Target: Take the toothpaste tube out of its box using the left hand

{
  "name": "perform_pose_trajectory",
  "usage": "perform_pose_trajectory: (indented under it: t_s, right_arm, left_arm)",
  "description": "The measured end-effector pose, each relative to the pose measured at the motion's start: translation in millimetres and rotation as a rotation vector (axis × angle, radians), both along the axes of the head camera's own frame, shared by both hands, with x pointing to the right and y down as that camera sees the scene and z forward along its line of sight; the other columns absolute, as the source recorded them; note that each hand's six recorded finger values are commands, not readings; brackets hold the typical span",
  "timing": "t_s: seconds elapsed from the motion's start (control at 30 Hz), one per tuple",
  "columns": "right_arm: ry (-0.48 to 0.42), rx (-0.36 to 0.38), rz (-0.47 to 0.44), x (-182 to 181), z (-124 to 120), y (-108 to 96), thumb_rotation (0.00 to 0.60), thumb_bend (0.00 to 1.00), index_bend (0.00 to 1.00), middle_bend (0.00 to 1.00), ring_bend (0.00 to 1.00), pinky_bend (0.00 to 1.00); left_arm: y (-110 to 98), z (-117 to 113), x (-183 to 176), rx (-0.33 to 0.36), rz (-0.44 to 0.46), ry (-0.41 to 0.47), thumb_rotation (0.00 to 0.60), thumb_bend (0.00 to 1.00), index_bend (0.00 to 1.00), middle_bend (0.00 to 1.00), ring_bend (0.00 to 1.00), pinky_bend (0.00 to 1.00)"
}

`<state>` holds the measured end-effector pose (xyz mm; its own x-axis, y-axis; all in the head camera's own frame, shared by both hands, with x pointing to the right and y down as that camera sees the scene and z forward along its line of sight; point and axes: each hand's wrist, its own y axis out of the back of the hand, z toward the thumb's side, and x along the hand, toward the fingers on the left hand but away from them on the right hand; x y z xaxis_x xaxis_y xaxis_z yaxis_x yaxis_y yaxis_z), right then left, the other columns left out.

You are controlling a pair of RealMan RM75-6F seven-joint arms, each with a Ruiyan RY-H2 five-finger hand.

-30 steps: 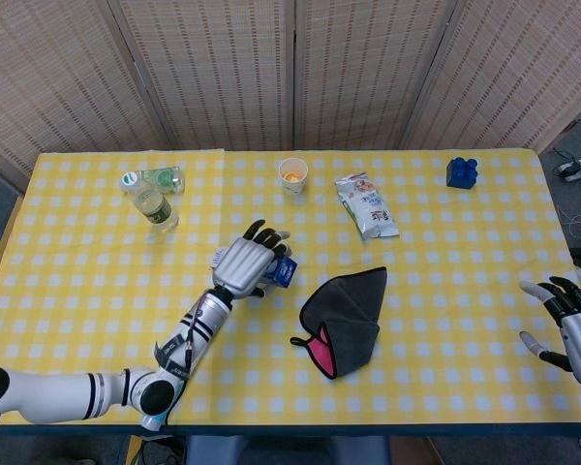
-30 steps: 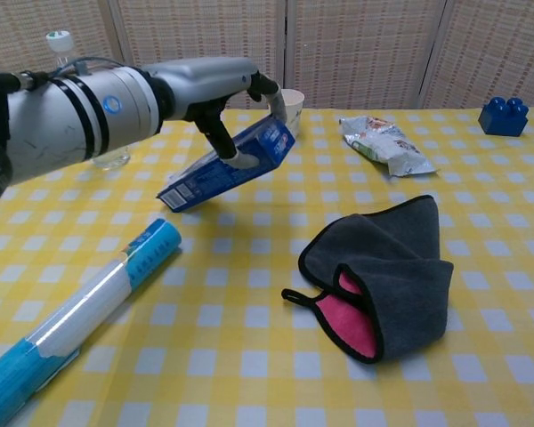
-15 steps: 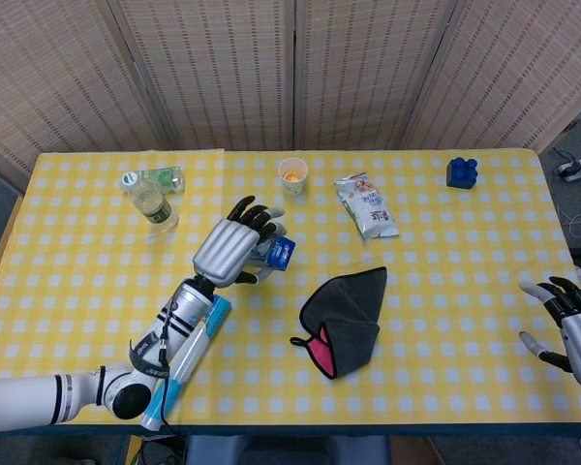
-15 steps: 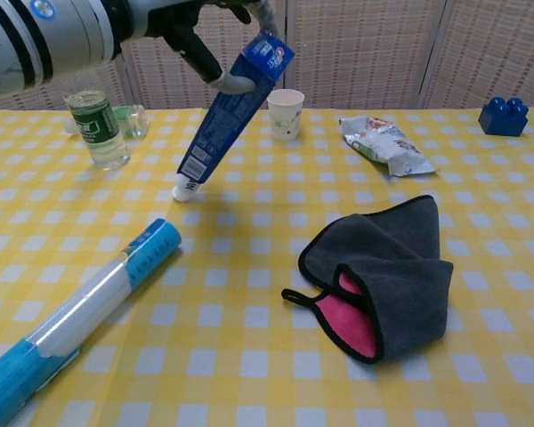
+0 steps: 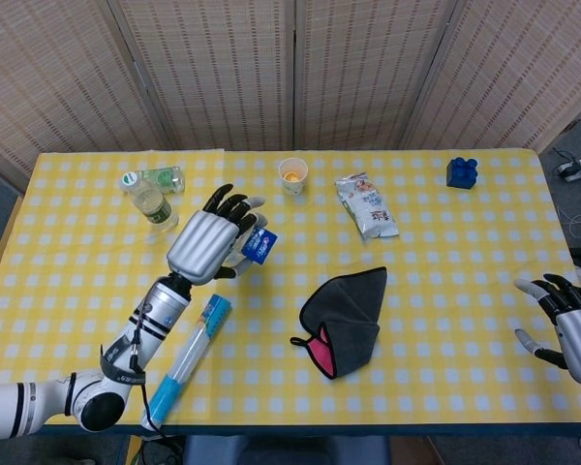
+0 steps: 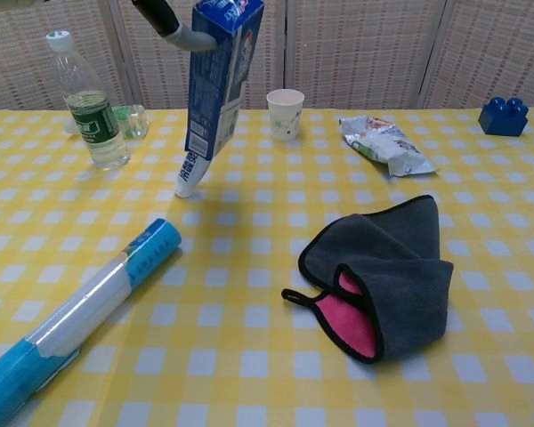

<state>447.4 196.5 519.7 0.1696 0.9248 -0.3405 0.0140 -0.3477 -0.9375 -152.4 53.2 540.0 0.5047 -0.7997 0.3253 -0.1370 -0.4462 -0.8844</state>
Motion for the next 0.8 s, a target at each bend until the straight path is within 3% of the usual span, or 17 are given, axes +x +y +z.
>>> perform_pose_trajectory:
  t_s: [0.53, 0.8]
  right_arm:
    - [-0.002, -0.003, -0.012, -5, 2, -3, 0.6, 0.19, 0.25, 0.3, 0.18, 0.31]
    - [-0.001, -0.005, -0.02, -9, 3, -3, 0.6, 0.19, 0.25, 0.3, 0.18, 0.31]
  left_arm:
    - [-18, -34, -44, 0.059, -0.083, -0.006, 0.6, 0.31, 0.48, 0.19, 0.14, 0.02]
    - [-13, -29, -59, 0.054, -0.071, -0.071, 0.6, 0.31, 0.48, 0.19, 0.14, 0.02]
